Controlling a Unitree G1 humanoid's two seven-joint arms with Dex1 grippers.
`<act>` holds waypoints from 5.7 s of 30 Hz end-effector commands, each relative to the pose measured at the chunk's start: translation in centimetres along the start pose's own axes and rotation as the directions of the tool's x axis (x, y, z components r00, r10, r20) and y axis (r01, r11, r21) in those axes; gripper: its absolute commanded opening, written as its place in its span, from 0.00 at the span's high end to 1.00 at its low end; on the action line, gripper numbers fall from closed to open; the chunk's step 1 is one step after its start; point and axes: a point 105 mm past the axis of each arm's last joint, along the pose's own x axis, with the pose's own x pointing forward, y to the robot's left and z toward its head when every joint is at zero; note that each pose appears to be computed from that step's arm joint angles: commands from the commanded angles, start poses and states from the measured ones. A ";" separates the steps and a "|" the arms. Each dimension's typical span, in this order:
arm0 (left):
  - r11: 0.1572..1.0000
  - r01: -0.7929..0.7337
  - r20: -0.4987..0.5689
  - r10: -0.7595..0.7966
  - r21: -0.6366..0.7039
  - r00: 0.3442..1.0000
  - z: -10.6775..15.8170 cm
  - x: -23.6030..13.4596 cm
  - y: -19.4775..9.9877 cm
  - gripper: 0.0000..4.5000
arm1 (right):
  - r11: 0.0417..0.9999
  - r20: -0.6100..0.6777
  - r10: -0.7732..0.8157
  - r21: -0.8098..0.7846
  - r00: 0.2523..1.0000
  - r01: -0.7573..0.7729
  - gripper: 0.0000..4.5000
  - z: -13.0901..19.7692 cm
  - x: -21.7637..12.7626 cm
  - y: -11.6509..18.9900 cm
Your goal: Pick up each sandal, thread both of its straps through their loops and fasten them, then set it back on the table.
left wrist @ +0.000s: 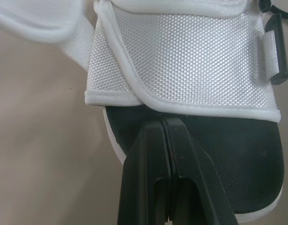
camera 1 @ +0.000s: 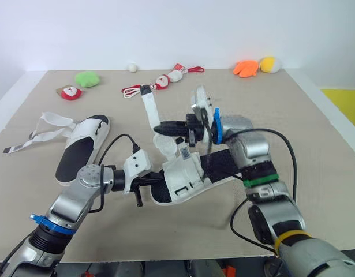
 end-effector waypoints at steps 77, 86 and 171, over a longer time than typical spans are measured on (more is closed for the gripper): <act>0.994 0.057 -0.063 -0.063 -0.088 0.996 -2.5 1.2 -2.2 1.00 | 0.352 -0.397 0.069 0.868 0.915 0.350 0.99 -1.6 -3.1 2.3; 0.994 0.053 -0.064 -0.059 -0.092 0.996 -2.7 1.1 -2.4 1.00 | 0.337 -0.390 0.158 0.885 0.907 0.322 0.99 -1.8 -3.4 4.2; 0.994 0.053 -0.072 -0.060 -0.094 0.996 -3.1 1.6 -2.5 1.00 | 0.244 -0.513 0.207 0.852 0.833 0.464 0.99 -3.9 -4.9 6.3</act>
